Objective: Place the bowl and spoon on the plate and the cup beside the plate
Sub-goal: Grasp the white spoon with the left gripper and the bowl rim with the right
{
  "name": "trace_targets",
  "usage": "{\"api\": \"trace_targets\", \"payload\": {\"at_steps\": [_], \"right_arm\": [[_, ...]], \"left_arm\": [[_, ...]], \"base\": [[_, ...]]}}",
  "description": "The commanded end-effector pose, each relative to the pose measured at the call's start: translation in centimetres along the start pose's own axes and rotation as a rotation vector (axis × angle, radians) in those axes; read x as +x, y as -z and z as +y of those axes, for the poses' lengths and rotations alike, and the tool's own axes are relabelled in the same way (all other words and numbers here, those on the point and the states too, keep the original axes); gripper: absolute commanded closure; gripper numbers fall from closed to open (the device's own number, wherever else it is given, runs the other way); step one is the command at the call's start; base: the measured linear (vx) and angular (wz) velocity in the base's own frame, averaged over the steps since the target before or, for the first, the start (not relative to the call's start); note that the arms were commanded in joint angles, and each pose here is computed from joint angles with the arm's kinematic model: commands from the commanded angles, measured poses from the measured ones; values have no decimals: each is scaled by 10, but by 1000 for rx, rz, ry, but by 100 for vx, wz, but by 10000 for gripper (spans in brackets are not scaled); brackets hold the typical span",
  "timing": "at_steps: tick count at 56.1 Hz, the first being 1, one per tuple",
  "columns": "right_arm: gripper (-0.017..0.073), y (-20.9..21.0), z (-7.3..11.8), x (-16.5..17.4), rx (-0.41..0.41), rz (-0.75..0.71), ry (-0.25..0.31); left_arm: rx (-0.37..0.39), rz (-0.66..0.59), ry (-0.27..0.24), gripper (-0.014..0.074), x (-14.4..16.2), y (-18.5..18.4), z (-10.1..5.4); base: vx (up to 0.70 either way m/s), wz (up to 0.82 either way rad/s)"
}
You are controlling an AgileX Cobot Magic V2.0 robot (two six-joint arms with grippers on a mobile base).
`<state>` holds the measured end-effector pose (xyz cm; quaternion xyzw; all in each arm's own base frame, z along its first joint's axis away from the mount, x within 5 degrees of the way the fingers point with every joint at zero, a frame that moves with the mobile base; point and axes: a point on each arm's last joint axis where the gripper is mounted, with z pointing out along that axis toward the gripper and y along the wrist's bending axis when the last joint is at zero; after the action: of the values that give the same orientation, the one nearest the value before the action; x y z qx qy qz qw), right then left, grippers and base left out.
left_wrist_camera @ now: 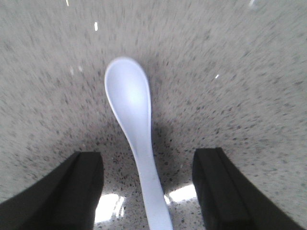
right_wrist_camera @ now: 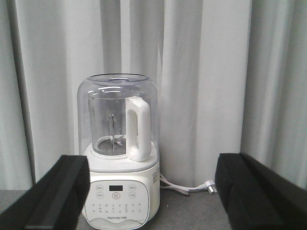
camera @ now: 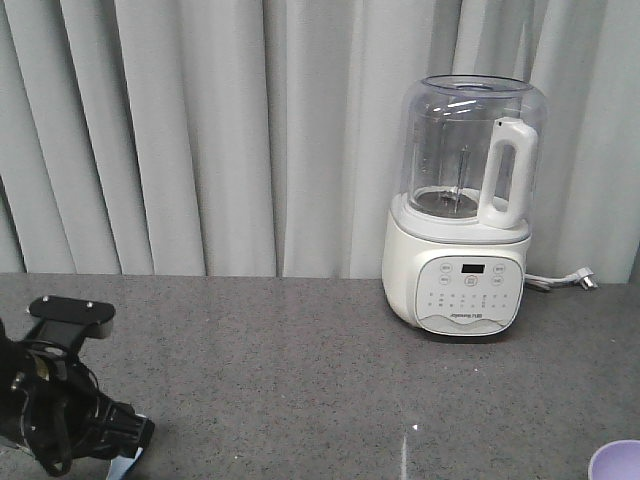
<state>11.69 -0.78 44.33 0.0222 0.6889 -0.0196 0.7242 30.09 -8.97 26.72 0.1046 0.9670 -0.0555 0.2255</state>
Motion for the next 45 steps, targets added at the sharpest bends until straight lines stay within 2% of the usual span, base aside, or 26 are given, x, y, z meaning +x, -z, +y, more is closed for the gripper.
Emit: {"api": "trace_targets", "payload": {"at_steps": [1,13,20,26,30,33,40,42,45], "right_arm": [[-19,4,0,-17,5,-105,10],[-19,4,0,-17,5,-99,11],[-19,4,0,-17,5,-99,11],[-19,4,0,-17,5,-101,11],[-19,4,0,-17,5,-101,12],[-19,4,0,-17,6,-101,15],[-19,4,-1,-17,12,-100,32],[-19,4,-1,-17,12,-100,32],[-19,4,-1,-17,12,-100,32]], "left_arm": [[6,-47,19,82,-11,2,-2],[-1,29,21,82,-9,-24,-2],[-3,46,47,82,-9,-33,-1],[-5,58,47,113,-8,-37,-1],[-7,63,45,174,-8,-38,-1],[-8,73,45,254,-7,-38,-1],[-8,89,17,545,-6,-38,-1],[-6,89,7,603,-6,-38,-1],[-4,83,6,603,-6,-36,-1]], "base": [[0,0],[0,0],[0,0],[0,0],[0,0],[0,0],[0,0],[0,0],[0,0]]}}
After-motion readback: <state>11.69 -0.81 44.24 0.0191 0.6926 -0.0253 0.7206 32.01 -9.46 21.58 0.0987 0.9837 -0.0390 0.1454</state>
